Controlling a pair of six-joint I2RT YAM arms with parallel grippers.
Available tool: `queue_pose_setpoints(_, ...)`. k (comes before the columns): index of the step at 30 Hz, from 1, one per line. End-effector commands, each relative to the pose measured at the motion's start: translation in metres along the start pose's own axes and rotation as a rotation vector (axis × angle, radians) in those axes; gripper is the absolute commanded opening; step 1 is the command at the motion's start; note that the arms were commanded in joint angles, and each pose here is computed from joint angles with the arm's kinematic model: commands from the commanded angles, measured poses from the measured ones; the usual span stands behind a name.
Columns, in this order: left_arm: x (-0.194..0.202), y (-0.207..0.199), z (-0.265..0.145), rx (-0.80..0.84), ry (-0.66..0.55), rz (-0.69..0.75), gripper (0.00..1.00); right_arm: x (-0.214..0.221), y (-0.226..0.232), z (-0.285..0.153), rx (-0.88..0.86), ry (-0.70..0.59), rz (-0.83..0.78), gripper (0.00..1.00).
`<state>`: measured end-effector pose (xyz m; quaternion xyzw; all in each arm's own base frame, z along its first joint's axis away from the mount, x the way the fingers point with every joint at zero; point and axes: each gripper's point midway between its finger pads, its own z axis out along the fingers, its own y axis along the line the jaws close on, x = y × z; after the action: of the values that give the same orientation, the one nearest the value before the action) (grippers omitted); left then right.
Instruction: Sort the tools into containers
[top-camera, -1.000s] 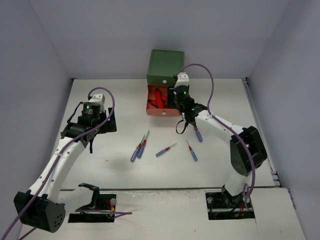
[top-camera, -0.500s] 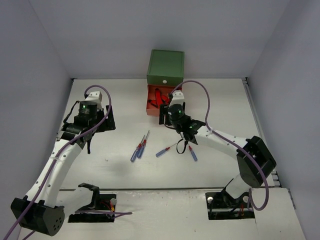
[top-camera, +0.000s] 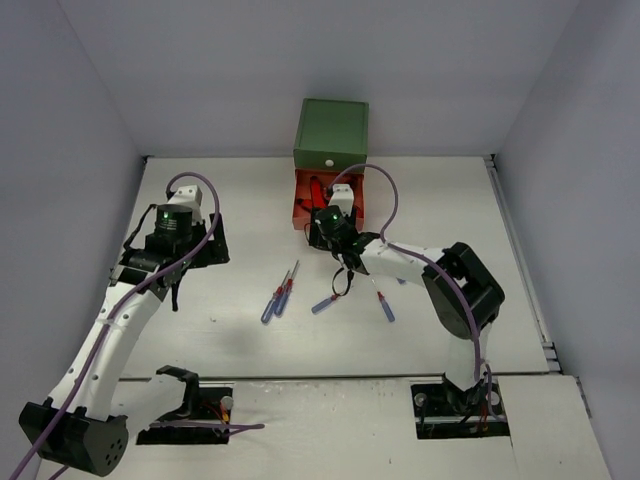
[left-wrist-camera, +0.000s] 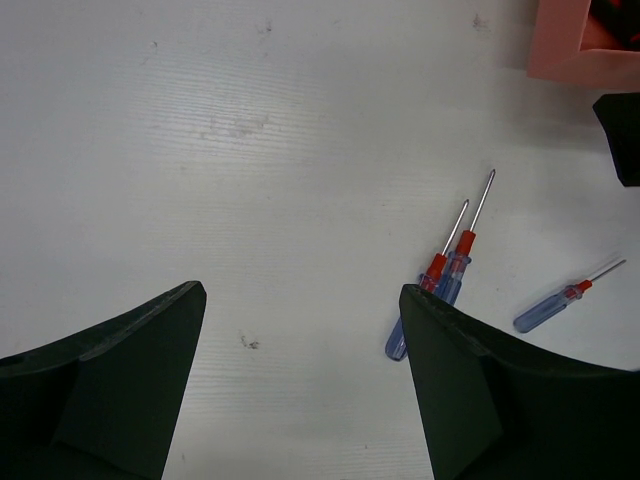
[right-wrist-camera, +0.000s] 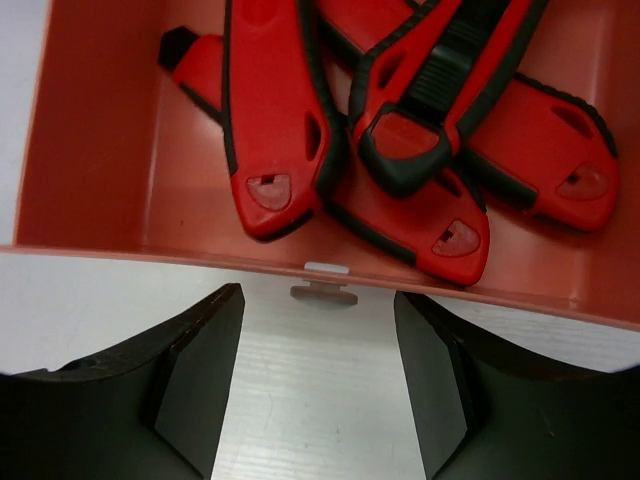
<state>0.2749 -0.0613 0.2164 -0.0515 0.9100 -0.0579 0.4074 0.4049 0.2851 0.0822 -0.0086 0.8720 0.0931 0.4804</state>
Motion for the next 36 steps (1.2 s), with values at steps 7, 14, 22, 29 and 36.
queue_pose_setpoints(7,-0.016,-0.003,-0.023,0.029,-0.094,-0.042,0.76,-0.092,-0.007,0.029,0.051,-0.226,0.087,0.58)
queue_pose_setpoints(14,-0.012,-0.003,-0.025,0.034,-0.086,-0.054,0.76,-0.126,-0.007,0.042,0.031,-0.275,0.095,0.58)
queue_pose_setpoints(22,-0.007,-0.002,-0.020,0.029,-0.066,-0.055,0.75,-0.154,-0.005,0.065,0.020,-0.319,0.070,0.58)
queue_pose_setpoints(29,-0.006,-0.001,-0.017,0.018,-0.060,-0.047,0.75,-0.162,-0.004,0.089,0.015,-0.344,0.036,0.59)
queue_pose_setpoints(36,-0.003,-0.002,-0.015,0.025,-0.050,-0.049,0.75,-0.160,0.001,0.105,-0.009,-0.382,0.031,0.62)
